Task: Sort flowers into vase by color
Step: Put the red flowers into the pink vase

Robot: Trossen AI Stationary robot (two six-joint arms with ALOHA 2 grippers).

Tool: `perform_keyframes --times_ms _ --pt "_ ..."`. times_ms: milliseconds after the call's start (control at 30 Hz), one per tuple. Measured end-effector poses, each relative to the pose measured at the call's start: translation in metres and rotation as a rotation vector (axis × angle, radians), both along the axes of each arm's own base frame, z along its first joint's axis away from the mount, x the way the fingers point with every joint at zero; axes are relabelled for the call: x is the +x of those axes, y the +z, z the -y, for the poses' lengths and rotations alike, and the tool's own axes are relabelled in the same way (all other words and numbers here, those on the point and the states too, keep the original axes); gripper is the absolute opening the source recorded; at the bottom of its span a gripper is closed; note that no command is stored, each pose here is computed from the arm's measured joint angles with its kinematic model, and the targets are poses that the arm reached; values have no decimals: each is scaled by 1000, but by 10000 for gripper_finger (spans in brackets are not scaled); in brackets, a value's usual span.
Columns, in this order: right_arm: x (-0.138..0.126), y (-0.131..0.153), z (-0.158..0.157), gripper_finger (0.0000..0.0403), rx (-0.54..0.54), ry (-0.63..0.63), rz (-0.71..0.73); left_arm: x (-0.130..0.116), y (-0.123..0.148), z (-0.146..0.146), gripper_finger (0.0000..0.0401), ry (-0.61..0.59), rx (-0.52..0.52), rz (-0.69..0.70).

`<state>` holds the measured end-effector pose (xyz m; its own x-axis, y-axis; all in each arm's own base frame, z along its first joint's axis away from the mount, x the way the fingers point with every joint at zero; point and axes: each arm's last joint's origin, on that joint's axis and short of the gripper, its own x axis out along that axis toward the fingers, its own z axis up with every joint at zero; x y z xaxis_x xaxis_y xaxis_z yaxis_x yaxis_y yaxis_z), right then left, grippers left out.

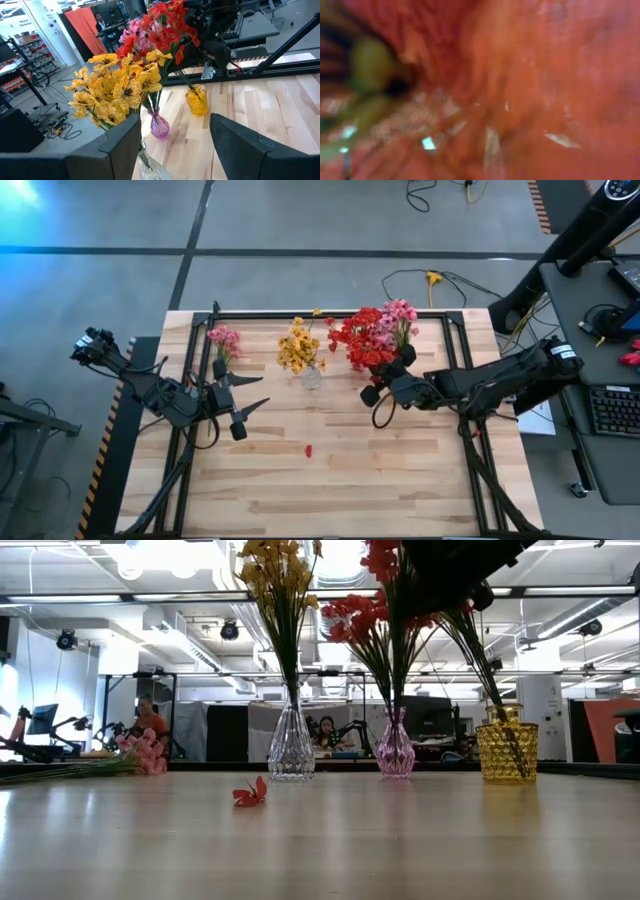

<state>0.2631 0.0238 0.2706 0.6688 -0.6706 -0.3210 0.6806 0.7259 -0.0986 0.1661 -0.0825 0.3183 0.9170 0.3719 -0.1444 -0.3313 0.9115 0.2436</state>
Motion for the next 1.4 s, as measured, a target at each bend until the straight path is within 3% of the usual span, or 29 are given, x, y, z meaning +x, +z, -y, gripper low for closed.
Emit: perform_keyframes --times_ms 467,967,1400 --pt "0 0 2 46 5 -8 6 0 0 0 220 0 0 0" --pt "0 1 1 195 16 -3 14 0 0 0 220 0 0 0" --pt "-4 -4 0 264 64 44 -44 0 0 0 220 0 -1 0"
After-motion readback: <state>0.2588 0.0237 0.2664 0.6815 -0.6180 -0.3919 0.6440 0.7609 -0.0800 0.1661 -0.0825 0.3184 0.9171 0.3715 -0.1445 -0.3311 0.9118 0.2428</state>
